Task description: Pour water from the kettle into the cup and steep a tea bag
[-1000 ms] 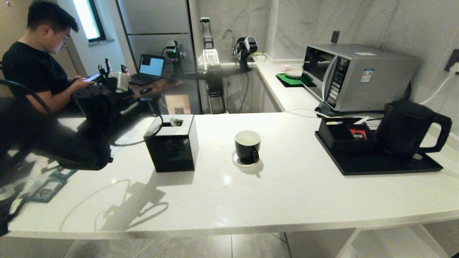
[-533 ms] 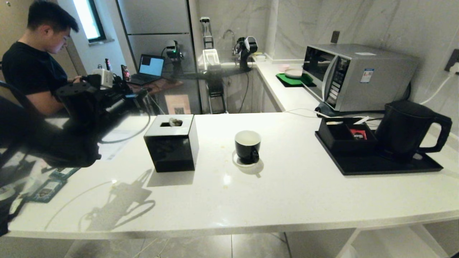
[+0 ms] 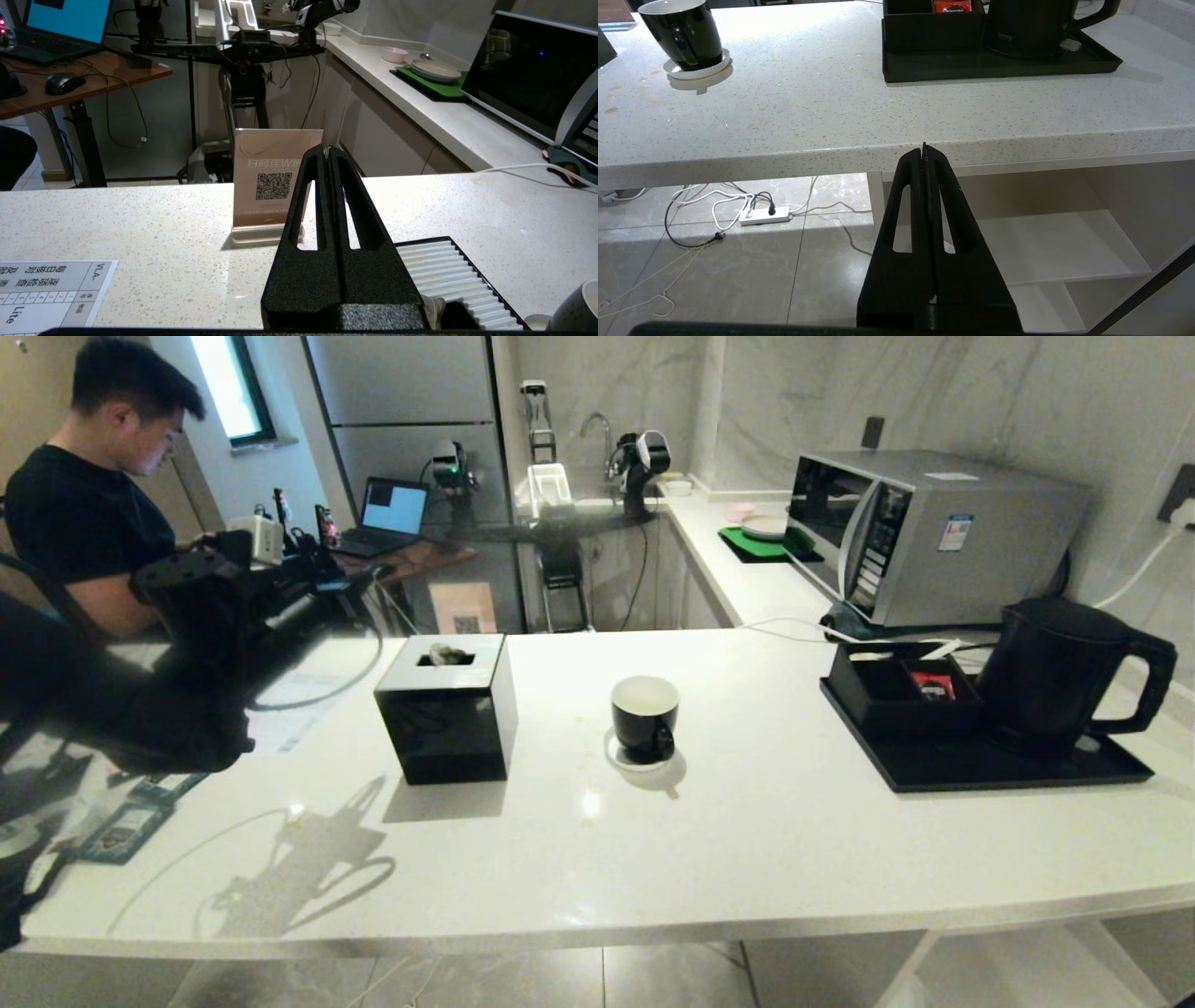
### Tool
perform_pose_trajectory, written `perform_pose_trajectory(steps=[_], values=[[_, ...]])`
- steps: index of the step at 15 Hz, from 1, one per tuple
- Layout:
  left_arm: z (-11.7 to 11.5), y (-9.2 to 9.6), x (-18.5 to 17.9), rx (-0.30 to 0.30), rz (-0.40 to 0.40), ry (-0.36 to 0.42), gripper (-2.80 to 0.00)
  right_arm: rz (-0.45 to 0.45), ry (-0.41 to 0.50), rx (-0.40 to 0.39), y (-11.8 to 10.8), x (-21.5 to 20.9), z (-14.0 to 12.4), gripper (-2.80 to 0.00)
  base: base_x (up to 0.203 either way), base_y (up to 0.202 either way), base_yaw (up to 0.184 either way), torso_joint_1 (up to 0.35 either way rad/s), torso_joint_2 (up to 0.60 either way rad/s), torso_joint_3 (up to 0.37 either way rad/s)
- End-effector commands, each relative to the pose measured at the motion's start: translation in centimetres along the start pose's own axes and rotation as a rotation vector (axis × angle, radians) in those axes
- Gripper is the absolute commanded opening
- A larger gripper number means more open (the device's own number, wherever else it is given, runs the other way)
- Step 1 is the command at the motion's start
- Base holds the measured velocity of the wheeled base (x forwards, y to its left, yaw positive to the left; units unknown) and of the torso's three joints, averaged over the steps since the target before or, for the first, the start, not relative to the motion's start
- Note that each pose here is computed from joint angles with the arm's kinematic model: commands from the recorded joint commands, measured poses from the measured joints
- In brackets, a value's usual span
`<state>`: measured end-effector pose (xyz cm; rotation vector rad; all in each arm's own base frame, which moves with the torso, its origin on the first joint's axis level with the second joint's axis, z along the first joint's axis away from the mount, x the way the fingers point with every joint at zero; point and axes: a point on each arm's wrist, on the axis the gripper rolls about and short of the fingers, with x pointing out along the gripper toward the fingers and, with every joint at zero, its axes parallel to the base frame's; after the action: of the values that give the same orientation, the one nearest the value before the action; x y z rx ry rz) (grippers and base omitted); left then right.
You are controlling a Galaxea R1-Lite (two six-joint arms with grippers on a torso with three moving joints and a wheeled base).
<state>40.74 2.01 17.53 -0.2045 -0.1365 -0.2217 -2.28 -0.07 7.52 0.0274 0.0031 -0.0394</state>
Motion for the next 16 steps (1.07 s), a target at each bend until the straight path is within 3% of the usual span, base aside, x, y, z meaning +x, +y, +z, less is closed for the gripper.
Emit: perform_pose_trajectory(steps=[1,3,9,16], values=[[0.1,0.0,0.0,0.002,-0.003,-0.007,-2.8,0.001,-0.001,0.0,0.0,0.0,0.0,-2.8,0.0,0.0,0.0,0.0,0.0,0.0],[-0.3,-0.6,0.2,-0.002,-0.017,-0.002,-2.8,0.0,0.0,0.0,0.0,0.0,0.0,-2.8,0.0,0.0,0.0,0.0,0.0,0.0],[-2.7,-4.8,1.5,-0.023,-0.112,0.043,-2.8,0.0,0.0,0.0,0.0,0.0,0.0,-2.8,0.0,0.0,0.0,0.0,0.0,0.0],[-3.6,-5.4,1.9,-0.025,-0.119,0.06,-2.8,0.0,0.001,0.0,0.0,0.0,0.0,-2.8,0.0,0.0,0.0,0.0,0.0,0.0]])
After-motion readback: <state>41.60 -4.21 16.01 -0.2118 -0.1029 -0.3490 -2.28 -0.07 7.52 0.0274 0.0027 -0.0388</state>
